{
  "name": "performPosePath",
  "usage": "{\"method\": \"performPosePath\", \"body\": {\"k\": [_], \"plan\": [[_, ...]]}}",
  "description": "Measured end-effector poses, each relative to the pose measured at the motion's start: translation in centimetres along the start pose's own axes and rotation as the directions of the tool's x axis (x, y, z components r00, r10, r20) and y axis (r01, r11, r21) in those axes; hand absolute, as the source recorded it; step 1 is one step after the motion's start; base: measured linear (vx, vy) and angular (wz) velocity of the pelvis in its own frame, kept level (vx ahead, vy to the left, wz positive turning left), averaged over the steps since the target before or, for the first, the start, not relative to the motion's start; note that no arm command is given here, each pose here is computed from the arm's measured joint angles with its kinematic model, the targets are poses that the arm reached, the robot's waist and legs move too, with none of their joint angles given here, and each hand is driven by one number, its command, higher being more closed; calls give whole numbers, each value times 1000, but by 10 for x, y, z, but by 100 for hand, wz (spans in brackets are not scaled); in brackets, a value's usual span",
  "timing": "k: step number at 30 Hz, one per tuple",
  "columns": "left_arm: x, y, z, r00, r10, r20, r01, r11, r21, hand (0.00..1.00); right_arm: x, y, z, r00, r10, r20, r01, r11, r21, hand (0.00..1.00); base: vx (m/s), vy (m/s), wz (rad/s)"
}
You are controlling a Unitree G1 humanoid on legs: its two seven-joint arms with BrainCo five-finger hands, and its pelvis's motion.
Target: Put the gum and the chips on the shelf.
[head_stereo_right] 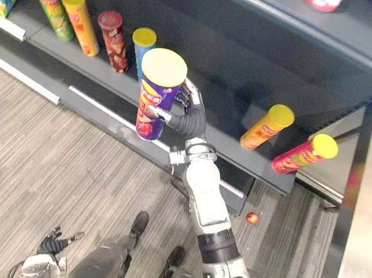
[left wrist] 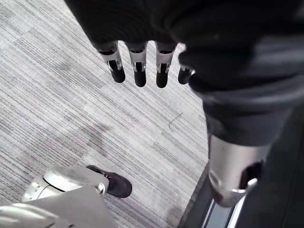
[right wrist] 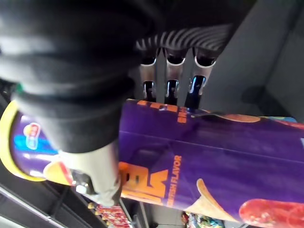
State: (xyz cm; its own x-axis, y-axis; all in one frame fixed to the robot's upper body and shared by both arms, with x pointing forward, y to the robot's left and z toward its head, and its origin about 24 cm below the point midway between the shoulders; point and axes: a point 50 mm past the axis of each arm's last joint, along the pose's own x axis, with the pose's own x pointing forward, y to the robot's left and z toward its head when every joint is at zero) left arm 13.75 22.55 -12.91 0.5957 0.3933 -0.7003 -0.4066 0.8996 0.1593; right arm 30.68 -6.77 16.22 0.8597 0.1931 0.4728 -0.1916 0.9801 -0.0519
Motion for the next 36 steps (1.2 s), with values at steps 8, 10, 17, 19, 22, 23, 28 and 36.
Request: {"method": "performPosePath", "body": {"k": [8,10,17,19,22,23,28,36], "plan": [[-3,-28,22,994,-65,89,67,997,-25,0,26,-15,13,982,-185,44,186,982,-25,100,-23,-120,23],[-4,-32,26,991,-76,111,79,997,-25,0,30,-24,18,968,-244,58,247,968,-53,100,-19,-123,17],[-6,-47,40,980,-96,177,106,993,-45,0,37,-51,30,898,-429,100,438,894,-95,100,3,-118,5],[-7,-53,44,977,-106,187,118,992,-52,0,37,-52,35,887,-444,126,457,884,-102,100,8,-64,4],[-8,-59,47,973,-119,199,133,990,-54,0,41,-55,44,867,-472,159,489,868,-88,100,-6,-49,2],[-8,-60,49,972,-118,205,133,989,-59,0,44,-57,48,857,-486,173,504,860,-79,100,-15,-42,1],[-8,-63,53,970,-117,215,133,989,-65,0,51,-61,63,818,-529,227,553,831,-59,100,-18,-16,2],[-8,-67,64,961,-117,249,149,983,-111,0,59,-60,78,798,-542,265,566,824,-18,100,-12,-20,6]]}}
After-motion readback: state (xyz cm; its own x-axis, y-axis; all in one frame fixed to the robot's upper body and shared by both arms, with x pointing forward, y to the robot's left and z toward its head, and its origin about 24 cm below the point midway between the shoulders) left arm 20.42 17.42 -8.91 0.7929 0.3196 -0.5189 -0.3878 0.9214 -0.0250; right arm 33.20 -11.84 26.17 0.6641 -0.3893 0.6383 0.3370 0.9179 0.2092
